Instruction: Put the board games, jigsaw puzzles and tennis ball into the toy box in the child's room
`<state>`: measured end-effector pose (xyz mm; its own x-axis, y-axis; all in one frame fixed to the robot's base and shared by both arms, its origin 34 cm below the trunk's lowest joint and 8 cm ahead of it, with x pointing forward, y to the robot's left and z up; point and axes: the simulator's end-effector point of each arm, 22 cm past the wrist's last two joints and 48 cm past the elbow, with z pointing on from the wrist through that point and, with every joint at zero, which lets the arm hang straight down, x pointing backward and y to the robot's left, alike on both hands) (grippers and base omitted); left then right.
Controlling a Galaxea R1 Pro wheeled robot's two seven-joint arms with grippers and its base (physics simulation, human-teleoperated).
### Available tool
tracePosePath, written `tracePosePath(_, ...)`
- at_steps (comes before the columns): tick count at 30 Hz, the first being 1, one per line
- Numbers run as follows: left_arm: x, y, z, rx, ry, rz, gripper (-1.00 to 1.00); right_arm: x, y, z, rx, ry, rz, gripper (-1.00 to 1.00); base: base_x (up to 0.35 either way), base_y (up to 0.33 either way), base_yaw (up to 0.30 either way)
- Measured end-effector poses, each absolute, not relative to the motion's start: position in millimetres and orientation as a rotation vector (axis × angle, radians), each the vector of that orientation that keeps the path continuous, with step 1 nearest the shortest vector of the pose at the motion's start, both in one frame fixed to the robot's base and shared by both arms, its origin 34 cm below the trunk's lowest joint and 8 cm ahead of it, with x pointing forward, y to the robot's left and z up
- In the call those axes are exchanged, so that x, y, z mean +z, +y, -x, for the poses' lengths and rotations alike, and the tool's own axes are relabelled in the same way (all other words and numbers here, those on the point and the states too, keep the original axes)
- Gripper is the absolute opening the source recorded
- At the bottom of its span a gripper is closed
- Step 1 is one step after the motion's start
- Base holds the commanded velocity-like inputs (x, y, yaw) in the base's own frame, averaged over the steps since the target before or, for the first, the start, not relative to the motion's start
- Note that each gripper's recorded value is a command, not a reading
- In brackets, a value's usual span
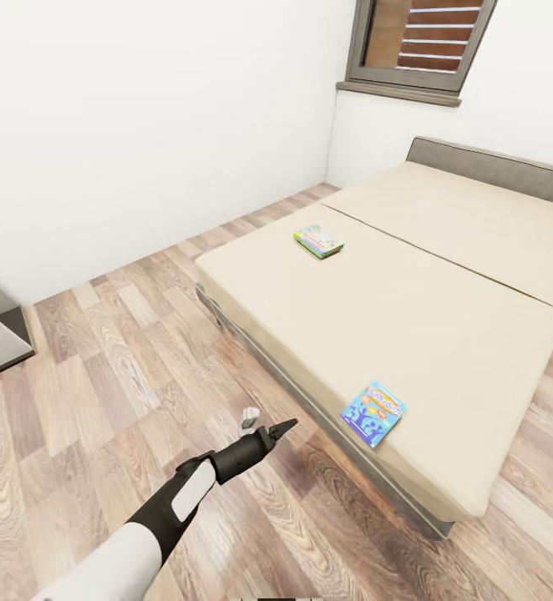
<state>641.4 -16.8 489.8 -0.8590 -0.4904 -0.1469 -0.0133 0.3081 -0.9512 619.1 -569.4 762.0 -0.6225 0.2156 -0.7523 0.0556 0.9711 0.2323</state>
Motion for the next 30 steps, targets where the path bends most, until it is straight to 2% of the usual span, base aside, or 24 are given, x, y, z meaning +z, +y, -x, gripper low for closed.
tracePosePath(7, 489.0, -16.2, -641.4, -1.57, 2.171, 0.45, 1.0, 762.2, -569.3, -619.0, 0.235, 2.237, -0.188, 1.0, 0.0, 0.0, -0.129)
tracePosePath(21, 490.2, -17.9, -642.6, -1.573, 2.169, 0.449, 1.0, 762.7, -569.9, -618.9, 0.232, 2.237, -0.189, 1.0, 0.0, 0.0, -0.234)
tracePosePath(30, 490.8, -19.4, -642.4, -1.575, 2.169, 0.446, 1.0, 763.0, -570.2, -618.8, 0.232, 2.236, -0.189, 1.0, 0.0, 0.0, -0.105)
